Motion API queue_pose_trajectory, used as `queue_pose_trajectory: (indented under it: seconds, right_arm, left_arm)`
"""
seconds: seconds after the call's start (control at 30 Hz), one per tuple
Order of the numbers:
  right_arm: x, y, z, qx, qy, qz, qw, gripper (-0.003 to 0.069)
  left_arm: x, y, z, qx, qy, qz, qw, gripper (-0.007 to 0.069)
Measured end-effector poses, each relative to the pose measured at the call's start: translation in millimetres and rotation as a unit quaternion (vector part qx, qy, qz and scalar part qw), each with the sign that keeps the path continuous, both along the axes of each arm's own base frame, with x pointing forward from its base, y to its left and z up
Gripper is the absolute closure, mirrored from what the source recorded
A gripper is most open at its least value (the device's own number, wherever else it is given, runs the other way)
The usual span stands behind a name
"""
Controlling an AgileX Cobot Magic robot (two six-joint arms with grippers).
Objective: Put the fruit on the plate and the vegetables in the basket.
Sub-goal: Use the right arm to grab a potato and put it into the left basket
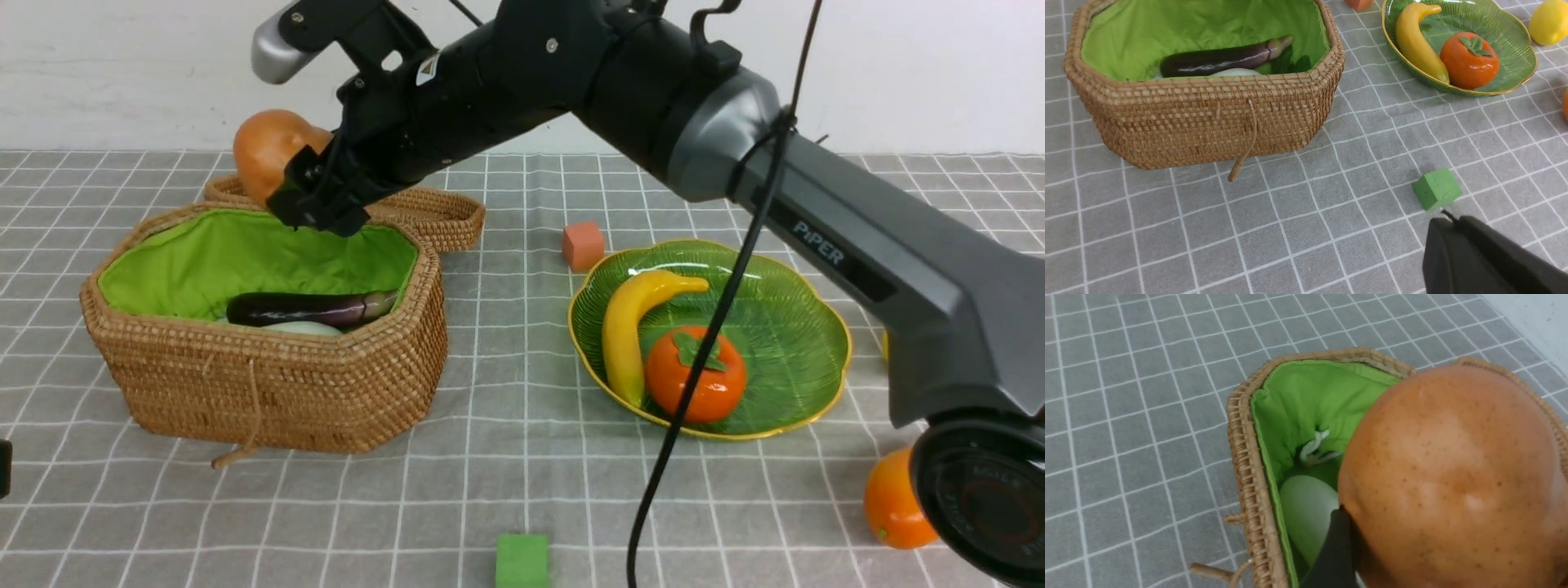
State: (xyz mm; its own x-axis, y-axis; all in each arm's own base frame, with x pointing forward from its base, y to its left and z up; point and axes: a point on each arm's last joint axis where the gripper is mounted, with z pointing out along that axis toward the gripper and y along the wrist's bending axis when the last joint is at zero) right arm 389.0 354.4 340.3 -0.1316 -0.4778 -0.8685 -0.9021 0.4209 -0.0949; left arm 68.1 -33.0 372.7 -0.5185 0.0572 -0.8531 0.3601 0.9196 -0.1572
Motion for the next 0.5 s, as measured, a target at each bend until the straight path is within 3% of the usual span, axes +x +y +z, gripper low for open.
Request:
queue_pose_trajectory:
  seconds: [0.5]
  right_arm:
    - [5.9,5.6,-21.2,-0.036,-0.031,0.035,0.998,-0.0027]
  left_arm:
    - [-0.1,0.0,-0.2,0.009,-0.003,-0.006,1.000,0.0638]
